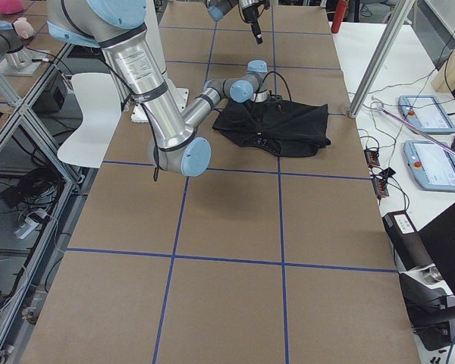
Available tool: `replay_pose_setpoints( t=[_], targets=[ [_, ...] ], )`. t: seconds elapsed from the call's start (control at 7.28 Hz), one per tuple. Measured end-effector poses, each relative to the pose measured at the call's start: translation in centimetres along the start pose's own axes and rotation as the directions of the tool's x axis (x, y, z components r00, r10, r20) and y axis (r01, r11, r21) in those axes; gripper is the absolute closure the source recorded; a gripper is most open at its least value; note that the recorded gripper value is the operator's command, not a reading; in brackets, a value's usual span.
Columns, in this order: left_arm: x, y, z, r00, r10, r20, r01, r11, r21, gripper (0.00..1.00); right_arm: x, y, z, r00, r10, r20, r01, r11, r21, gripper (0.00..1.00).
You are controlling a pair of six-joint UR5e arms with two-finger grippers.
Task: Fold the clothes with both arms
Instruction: 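Press the collar fold with the right gripper, then lift it away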
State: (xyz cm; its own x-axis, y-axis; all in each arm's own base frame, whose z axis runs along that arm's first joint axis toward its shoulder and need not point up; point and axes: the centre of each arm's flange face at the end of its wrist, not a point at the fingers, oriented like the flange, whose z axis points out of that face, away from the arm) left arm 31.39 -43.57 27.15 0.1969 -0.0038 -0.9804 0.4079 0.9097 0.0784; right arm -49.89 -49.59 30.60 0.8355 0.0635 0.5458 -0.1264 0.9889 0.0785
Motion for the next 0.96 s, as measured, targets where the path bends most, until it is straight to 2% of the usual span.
replay_pose_setpoints(
  t=[0.27, 0.55, 0.96],
  targets=[
    [0.3, 0.1, -0.6, 1.000, -0.005, -0.007, 0.005, 1.000, 0.001, 0.02, 0.5, -0.4, 0.9, 0.999, -0.043, -0.021, 0.043, 0.999, -0.005, 0.00],
    [0.6, 0.3, -1.1, 1.000, -0.011, -0.010, 0.011, 1.000, 0.000, 0.02, 1.2, -1.5, 2.1, 0.998, -0.050, -0.043, 0.050, 0.999, -0.010, 0.00],
    [0.6, 0.4, -1.4, 1.000, -0.014, -0.010, 0.014, 1.000, 0.000, 0.02, 2.6, -5.3, 3.1, 0.994, -0.073, -0.083, 0.072, 0.997, -0.011, 0.00]
  ],
)
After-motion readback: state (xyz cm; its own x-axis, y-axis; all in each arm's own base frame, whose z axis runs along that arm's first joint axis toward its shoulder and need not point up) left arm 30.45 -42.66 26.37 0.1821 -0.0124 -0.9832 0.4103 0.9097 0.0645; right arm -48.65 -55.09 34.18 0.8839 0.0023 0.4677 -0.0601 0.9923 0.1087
